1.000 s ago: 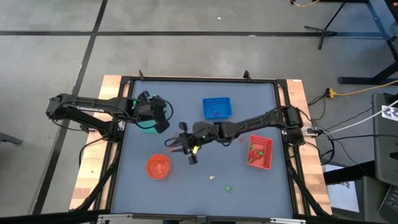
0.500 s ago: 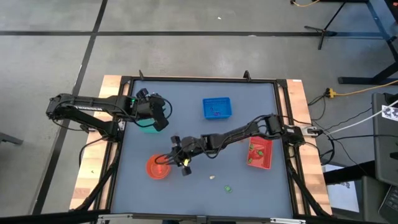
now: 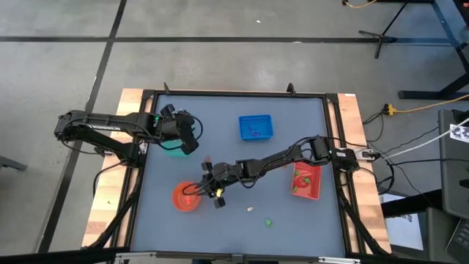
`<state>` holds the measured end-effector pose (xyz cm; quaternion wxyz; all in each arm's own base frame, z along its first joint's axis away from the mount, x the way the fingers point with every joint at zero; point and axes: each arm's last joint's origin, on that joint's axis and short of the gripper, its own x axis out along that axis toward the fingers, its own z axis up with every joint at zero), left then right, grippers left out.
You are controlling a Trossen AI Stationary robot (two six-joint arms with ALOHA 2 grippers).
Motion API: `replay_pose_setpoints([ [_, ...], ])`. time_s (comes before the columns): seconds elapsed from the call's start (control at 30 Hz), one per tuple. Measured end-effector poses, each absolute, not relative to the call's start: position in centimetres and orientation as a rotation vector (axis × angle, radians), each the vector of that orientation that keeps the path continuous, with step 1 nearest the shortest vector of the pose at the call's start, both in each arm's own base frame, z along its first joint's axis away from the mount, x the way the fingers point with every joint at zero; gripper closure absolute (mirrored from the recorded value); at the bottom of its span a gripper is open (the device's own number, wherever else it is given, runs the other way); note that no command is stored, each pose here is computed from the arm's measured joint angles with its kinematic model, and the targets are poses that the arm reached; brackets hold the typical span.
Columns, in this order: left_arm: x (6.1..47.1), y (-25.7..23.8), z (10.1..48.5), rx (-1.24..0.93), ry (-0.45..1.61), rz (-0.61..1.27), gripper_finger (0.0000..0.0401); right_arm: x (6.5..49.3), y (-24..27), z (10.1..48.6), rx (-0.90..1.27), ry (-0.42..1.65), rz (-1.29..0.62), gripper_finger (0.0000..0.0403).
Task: Sort Halloween decoration
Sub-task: Put the orange pumpkin toy into the orange bowl
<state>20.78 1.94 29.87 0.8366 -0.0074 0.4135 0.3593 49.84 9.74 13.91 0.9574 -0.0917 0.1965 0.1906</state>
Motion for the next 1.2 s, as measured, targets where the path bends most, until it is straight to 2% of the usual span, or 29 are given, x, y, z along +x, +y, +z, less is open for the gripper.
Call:
replay_pose_setpoints([
  [0.3,20.8,1.9,29.9,-0.016,0.875,0.760,0.0209,49.8,9.7,13.9,-0.186,0.398,0.387,0.0183],
  [0.47,20.8,1.9,29.9,-0.016,0.874,0.760,0.0209,49.8,9.7,13.9,-0.186,0.404,0.387,0.0148],
  [0.6,20.8,1.9,29.9,-0.018,0.873,0.761,0.0209,49.6,9.7,14.4,-0.176,0.422,0.386,0.0140],
  [0.83,20.9,1.9,29.9,-0.020,0.868,0.760,0.0209,47.8,9.4,18.9,-0.175,0.509,0.391,0.0139],
  [1.2,21.0,1.6,29.8,-0.097,0.881,0.686,0.0209,40.4,8.0,27.8,-0.207,0.777,0.420,0.0139],
])
